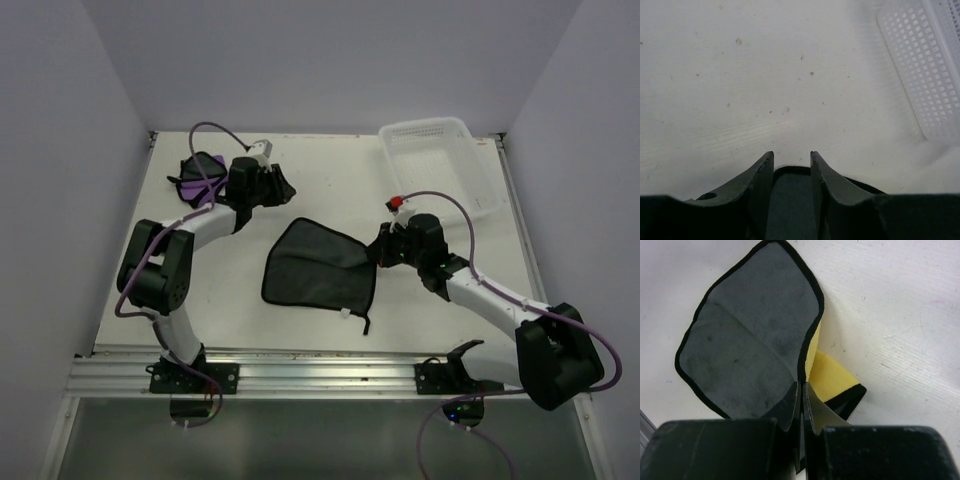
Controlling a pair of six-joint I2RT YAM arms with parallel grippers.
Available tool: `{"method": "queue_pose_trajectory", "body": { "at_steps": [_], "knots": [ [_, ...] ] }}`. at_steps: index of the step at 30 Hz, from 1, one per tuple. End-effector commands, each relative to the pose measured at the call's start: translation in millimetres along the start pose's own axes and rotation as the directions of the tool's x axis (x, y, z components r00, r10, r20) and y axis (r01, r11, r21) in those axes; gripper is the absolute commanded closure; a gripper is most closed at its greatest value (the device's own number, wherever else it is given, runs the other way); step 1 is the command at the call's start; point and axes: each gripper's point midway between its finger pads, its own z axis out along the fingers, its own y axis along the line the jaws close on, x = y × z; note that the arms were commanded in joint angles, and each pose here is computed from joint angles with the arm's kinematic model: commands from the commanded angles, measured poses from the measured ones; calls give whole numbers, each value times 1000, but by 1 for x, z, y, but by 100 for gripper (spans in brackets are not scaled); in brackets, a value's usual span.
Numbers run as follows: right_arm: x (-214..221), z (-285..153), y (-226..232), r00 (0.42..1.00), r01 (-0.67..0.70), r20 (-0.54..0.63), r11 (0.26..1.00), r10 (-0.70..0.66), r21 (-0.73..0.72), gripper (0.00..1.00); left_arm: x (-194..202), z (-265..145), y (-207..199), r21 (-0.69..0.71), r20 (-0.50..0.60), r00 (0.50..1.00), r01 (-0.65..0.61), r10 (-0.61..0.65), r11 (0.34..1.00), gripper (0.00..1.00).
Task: Roll the towels
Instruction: Flatten the towel
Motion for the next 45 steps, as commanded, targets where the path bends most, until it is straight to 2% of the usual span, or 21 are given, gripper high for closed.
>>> {"method": "queue_pose_trajectory", "body": {
  "at_steps": [1, 5, 11, 15, 23, 32, 37, 41, 45],
  "knots": [
    [-11, 0, 9, 999, 9, 42, 999, -8, -41, 100, -1, 7, -26, 134, -74, 996, -34, 45, 990, 62],
    [-12, 1, 10, 999, 9, 43, 999, -7, -42, 100, 21, 12, -23, 176, -133, 985, -88, 112, 980, 61],
    [-8, 2, 8, 999, 8, 37, 999, -6, -39, 100, 54, 21, 3, 122, -210, 967, -118, 141, 985, 61],
    [-3, 6, 5, 1000, 0, 15, 999, 0, -34, 100, 68, 27, 3, 128, -234, 958, -141, 168, 982, 69],
    [1, 5, 4, 1000, 7, 7, 1000, -7, -31, 100, 77, 30, 7, 90, -231, 952, -186, 202, 978, 69],
    [1, 6, 4, 1000, 9, 2, 999, -9, -31, 100, 75, 36, 19, -32, -230, 928, -308, 293, 951, 62],
    [3, 9, 3, 1000, 6, -7, 1000, -7, -30, 100, 79, 41, 20, -31, -244, 921, -319, 303, 947, 61],
    [2, 9, 3, 1000, 6, -7, 1000, -7, -30, 100, 86, 44, 21, -23, -256, 918, -320, 303, 947, 64],
    [2, 8, 3, 1000, 8, -6, 1000, -8, -27, 100, 93, 45, 21, -26, -271, 911, -330, 312, 944, 73]
  ]
}}
